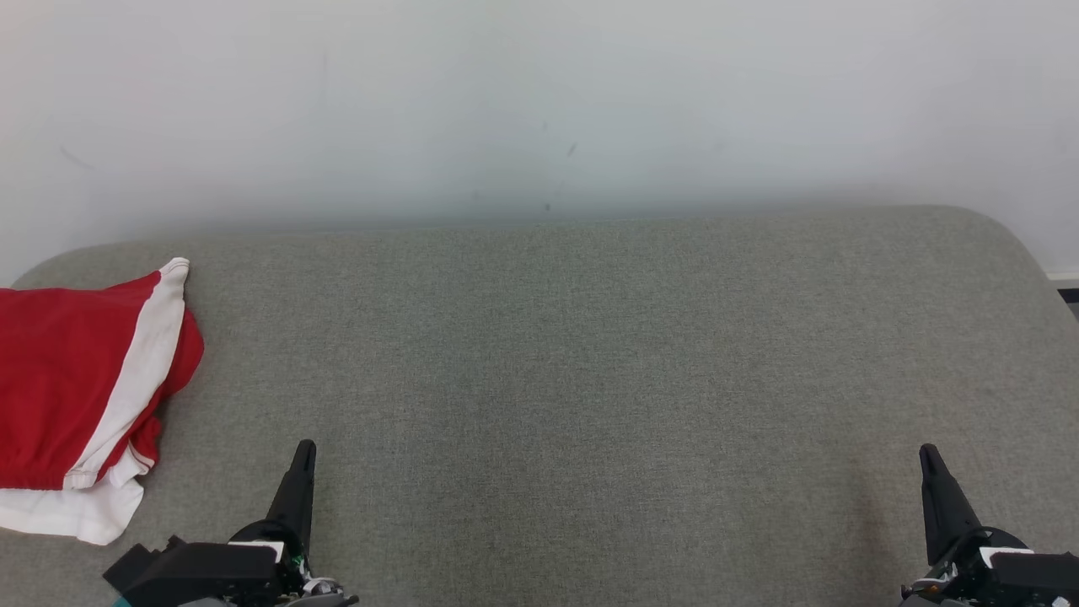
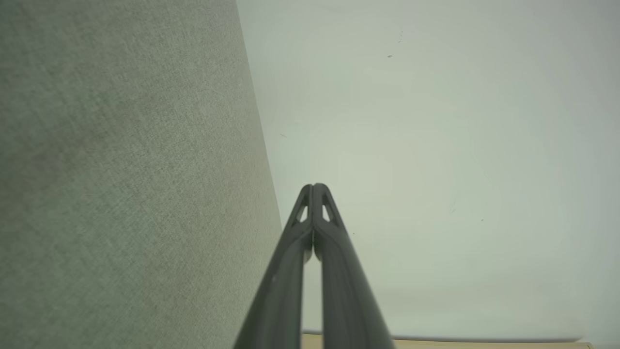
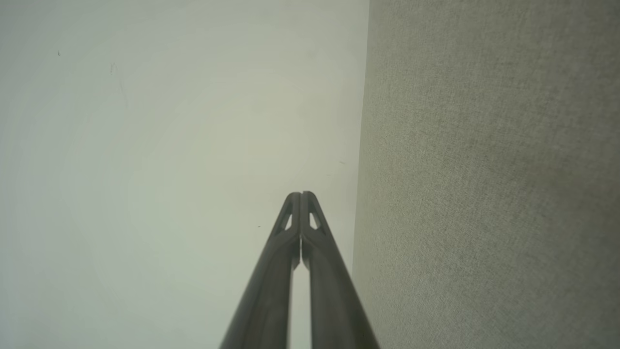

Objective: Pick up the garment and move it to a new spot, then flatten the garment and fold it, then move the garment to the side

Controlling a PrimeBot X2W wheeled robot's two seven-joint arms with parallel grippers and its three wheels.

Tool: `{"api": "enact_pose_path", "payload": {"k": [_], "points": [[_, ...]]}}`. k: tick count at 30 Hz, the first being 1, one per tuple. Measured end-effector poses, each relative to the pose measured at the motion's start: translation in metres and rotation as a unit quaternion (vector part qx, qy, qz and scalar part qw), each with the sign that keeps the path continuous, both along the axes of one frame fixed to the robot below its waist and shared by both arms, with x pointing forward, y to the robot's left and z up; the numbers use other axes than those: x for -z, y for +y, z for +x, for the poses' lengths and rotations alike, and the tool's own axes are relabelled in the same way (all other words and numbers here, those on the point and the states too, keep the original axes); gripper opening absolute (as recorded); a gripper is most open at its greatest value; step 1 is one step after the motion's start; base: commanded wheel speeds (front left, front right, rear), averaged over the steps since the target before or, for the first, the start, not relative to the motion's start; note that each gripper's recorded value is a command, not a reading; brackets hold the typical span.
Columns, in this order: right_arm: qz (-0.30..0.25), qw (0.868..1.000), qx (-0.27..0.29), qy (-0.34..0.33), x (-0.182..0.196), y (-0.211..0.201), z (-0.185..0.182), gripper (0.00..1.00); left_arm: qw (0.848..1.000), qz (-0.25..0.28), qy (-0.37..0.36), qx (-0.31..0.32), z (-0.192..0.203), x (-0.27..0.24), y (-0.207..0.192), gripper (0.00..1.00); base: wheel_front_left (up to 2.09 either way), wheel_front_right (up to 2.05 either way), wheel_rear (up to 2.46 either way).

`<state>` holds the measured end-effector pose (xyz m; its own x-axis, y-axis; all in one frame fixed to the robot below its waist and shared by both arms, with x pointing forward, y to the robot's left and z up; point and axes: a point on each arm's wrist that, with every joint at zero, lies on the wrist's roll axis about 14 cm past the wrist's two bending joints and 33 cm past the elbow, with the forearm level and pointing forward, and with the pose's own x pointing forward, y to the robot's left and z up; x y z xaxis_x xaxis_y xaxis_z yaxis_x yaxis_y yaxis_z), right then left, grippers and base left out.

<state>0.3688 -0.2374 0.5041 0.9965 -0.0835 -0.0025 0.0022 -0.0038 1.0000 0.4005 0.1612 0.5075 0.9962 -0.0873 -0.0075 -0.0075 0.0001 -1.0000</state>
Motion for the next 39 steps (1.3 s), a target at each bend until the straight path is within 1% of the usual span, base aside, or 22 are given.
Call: {"api": "enact_pose_path", "payload": {"k": [39], "points": [[0.0,1.0,0.0,0.0,0.0,0.0,0.0,0.0,1.0,0.0,0.0,0.0,0.0,0.0,0.0,0.0,0.0,0.0,0.0]]}}
